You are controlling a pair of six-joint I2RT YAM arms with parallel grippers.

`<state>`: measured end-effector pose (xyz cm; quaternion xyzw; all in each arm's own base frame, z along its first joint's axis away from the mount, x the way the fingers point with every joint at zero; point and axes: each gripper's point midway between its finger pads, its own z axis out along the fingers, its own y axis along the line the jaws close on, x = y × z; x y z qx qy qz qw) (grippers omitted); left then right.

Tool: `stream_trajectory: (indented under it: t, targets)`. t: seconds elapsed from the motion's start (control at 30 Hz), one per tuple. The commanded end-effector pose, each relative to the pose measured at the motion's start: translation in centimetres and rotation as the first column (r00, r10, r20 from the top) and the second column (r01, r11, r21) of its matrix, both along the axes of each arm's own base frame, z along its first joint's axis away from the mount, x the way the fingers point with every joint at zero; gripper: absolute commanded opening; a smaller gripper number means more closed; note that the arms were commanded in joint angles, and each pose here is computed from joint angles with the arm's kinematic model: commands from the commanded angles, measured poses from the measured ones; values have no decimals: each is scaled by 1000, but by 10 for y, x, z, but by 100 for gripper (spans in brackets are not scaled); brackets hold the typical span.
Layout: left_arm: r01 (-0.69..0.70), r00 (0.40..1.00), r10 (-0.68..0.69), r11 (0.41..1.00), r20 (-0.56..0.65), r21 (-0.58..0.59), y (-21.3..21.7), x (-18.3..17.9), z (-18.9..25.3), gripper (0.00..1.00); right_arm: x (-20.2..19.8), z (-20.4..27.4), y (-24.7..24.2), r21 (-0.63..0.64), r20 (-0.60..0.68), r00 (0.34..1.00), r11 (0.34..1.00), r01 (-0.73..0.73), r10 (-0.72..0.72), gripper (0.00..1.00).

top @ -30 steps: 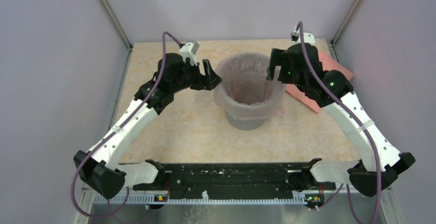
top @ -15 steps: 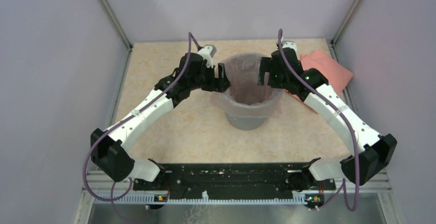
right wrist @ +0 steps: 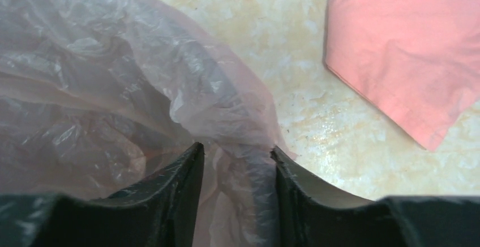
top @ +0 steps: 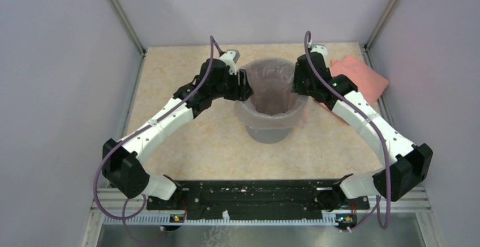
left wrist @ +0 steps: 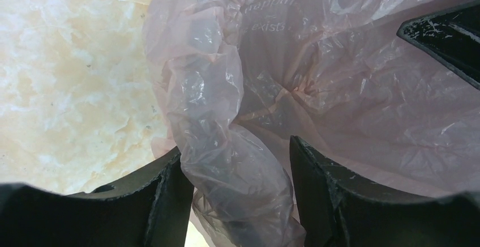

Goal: Put the trash bags into the trash bin

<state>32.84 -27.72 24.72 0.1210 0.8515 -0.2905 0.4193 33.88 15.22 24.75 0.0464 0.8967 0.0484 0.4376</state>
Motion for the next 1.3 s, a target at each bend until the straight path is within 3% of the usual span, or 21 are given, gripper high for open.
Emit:
stream_trajectory:
  t: [0.0,0.1,0.17,0.3,0.4,0.57,0.7,1.27]
  targets:
    - [7,1000,-7,1000,20,-5,-3,1,0,64,6,-4,4,16,3,1000,1000,12,-12,39]
    - [12,1000,-12,1000,21,-8,-4,1,2,64,6,-4,4,15,3,1000,1000,16,-16,32]
    - [15,1000,-15,1000,23,-7,-4,1,3,64,7,-2,4,18,3,1000,1000,16,-16,32]
    - [4,999,-4,1000,37,0,-1,2,8,72,5,5,3,20,12,1000,1000,9,-10,64]
    - [-16,998,16,1000,61,5,4,3,17,78,3,12,2,26,26,1000,1000,5,-6,81]
    - [-40,994,41,999,105,-8,10,5,40,88,-2,26,-2,31,47,999,1000,5,-7,94]
    - [-46,988,51,998,145,-34,13,2,63,98,-7,36,-6,33,67,998,999,5,-7,99]
    - [-48,959,64,997,275,-65,42,-26,117,98,-45,107,-25,114,263,964,991,-69,37,99]
